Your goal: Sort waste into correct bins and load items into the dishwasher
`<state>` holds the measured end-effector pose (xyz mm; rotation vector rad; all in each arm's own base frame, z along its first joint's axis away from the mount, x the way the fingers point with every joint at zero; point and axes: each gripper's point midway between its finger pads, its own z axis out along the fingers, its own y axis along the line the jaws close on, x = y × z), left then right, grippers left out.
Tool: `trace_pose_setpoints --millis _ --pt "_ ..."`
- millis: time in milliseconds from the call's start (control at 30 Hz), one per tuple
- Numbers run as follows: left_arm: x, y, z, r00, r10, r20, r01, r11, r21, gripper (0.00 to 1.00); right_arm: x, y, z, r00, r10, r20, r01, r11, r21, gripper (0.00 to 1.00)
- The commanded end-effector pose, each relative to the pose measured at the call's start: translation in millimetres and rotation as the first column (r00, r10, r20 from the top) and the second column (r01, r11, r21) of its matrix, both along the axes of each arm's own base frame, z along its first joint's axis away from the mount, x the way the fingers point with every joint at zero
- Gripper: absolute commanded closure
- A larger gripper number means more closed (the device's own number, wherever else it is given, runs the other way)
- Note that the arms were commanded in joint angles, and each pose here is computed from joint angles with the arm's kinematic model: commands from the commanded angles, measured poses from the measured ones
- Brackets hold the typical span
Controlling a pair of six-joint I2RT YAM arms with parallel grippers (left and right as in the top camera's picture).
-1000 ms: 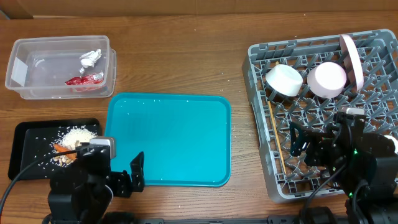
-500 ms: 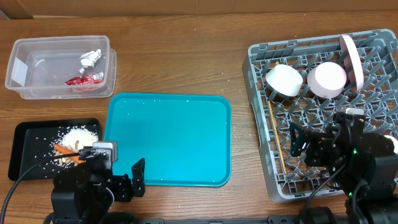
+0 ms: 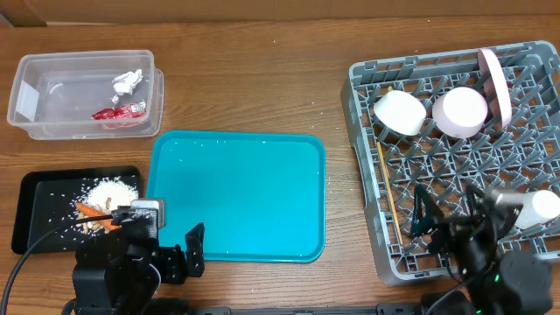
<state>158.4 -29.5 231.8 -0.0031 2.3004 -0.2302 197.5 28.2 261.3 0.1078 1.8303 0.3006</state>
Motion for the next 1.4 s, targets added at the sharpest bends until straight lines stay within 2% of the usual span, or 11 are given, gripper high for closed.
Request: trace_pose_setpoints --millis 0,400,467,567,1367 --pt "0 2 -1 1.000 0.018 0.001 -0.018 1.000 0.000 0.00 1 -4 -19 0.995 -0.018 0.095 0.019 1.000 -0.004 0.00" --pt "0 2 -1 1.000 0.018 0.001 -0.018 1.000 0.000 0.00 43 -1 -58 0.948 -0.011 0.317 0.019 1.000 -0.022 0.00" --pt "0 2 -1 1.000 0.018 0.001 -0.018 1.000 0.000 0.00 47 -1 -69 0.948 -0.011 0.320 0.022 0.999 -0.032 0.00" --pt "0 3 -1 1.000 0.019 0.001 -0.019 1.000 0.000 0.00 48 -3 -90 0.971 -0.017 0.240 0.028 0.999 -0.043 0.00" --pt "0 3 -1 1.000 0.019 0.001 -0.019 1.000 0.000 0.00 48 -3 -91 0.972 -0.023 0.235 0.033 0.999 -0.039 0.00"
